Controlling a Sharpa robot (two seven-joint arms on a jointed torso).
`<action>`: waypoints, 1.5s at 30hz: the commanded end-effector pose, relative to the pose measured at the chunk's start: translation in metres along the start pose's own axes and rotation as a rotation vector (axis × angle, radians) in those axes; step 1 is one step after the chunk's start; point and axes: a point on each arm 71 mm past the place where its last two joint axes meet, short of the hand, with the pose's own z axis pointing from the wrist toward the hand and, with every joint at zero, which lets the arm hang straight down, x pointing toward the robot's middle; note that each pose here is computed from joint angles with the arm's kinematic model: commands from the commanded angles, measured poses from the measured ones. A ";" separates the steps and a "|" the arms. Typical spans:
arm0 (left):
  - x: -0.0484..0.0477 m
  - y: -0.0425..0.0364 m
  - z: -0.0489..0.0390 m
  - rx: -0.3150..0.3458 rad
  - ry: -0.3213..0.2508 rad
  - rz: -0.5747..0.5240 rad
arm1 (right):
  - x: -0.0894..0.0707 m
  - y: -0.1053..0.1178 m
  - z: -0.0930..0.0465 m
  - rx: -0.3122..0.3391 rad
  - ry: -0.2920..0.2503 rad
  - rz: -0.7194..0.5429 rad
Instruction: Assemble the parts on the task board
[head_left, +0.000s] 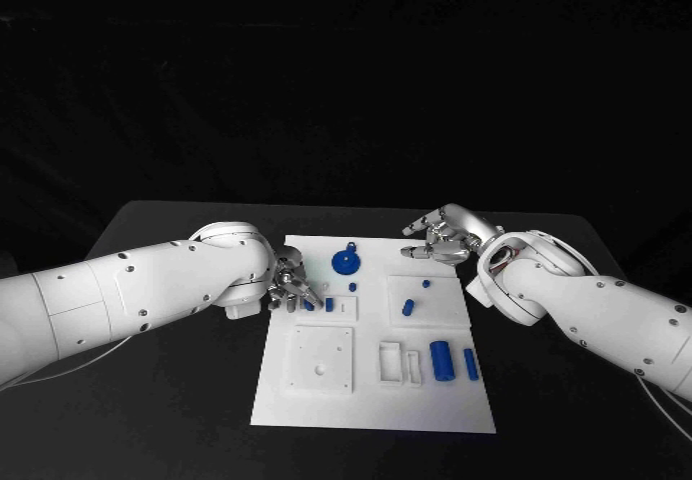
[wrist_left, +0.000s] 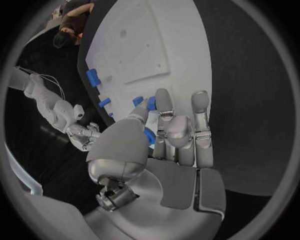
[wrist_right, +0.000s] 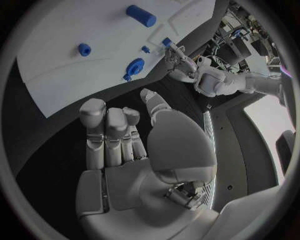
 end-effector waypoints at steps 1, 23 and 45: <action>0.0224 0.0126 0.0076 -0.071 0.076 0.045 | 0.001 0.000 0.000 -0.008 0.010 -0.003; 0.0208 0.0157 0.0071 -0.079 0.058 0.053 | 0.002 -0.001 -0.001 -0.006 0.012 -0.003; 0.0206 0.0163 0.0070 -0.086 0.057 0.071 | 0.002 -0.001 -0.001 -0.006 0.012 -0.003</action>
